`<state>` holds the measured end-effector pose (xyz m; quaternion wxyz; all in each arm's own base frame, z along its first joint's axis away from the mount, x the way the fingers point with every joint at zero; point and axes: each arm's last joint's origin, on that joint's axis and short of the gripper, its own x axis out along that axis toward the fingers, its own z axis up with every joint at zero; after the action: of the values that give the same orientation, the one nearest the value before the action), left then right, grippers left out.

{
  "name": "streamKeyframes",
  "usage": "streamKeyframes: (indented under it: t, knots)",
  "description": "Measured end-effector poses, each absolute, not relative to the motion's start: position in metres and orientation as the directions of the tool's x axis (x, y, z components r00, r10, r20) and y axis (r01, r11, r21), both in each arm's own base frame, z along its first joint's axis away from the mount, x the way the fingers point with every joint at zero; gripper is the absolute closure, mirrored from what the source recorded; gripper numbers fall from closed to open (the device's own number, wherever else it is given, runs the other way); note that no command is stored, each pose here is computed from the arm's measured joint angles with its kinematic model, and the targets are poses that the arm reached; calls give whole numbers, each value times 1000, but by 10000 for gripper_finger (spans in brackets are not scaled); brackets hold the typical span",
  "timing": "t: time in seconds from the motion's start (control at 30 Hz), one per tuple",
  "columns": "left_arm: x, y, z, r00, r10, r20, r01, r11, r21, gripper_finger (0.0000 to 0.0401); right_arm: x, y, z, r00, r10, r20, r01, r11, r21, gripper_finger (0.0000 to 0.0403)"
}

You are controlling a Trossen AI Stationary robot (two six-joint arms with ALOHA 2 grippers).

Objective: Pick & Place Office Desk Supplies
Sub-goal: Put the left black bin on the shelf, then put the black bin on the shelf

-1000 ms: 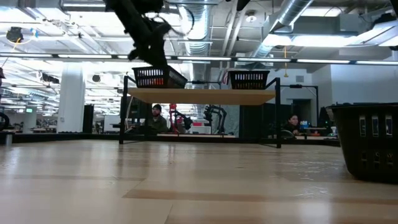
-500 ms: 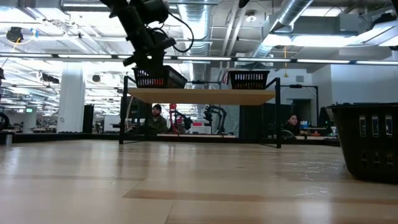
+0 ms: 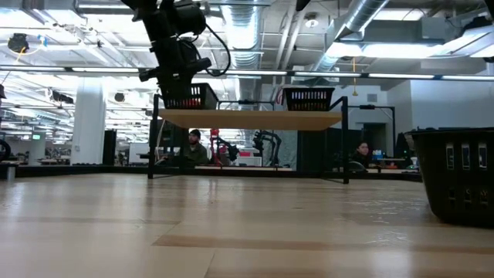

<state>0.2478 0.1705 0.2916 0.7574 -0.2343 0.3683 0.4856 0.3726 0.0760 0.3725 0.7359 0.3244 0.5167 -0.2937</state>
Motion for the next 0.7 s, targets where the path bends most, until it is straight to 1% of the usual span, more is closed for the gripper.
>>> streamKeyframes:
  t: [0.07, 0.17, 0.27, 0.4, 0.47, 0.5, 0.53, 0.57, 0.6, 0.63, 0.67, 0.7]
  knots:
    - [249, 171, 292, 272, 563, -781, -908, 418, -15, 334, 373, 76, 373, 294, -97, -951, 767, 617, 174, 276]
    - [253, 169, 294, 328, 539, -776, -886, 461, -55, 347, 373, 76, 373, 294, -96, -951, 767, 617, 175, 276]
    - [256, 166, 297, 347, 555, -756, -880, 471, -59, 355, 373, 76, 373, 294, -97, -951, 767, 617, 174, 276]
    - [256, 164, 306, 380, 590, -712, -870, 490, -58, 353, 373, 76, 372, 294, -97, -951, 767, 617, 174, 276]
    - [253, 164, 313, 391, 624, -677, -861, 508, -29, 348, 373, 77, 372, 293, -96, -951, 767, 618, 174, 276]
    - [252, 164, 320, 411, 647, -642, -849, 528, -11, 345, 373, 77, 372, 294, -98, -951, 766, 619, 173, 276]
    - [250, 162, 330, 456, 656, -601, -825, 565, -9, 343, 373, 76, 372, 295, -104, -950, 761, 626, 168, 276]
    - [248, 157, 342, 541, 635, -551, -765, 644, -10, 340, 373, 76, 372, 298, -118, -947, 755, 636, 158, 276]
    - [247, 147, 359, 673, 561, -483, -644, 765, -8, 339, 373, 77, 372, 301, -135, -944, 745, 652, 144, 276]
    - [241, 135, 374, 796, 435, -420, -478, 878, 3, 339, 373, 78, 373, 306, -146, -941, 724, 678, 131, 276]
    - [235, 119, 387, 889, 273, -368, -286, 958, 19, 339, 372, 79, 373, 308, -142, -941, 695, 708, 121, 276]
    - [228, 102, 395, 934, 115, -337, -113, 993, 27, 339, 370, 81, 375, 306, -120, -945, 663, 739, 121, 276]
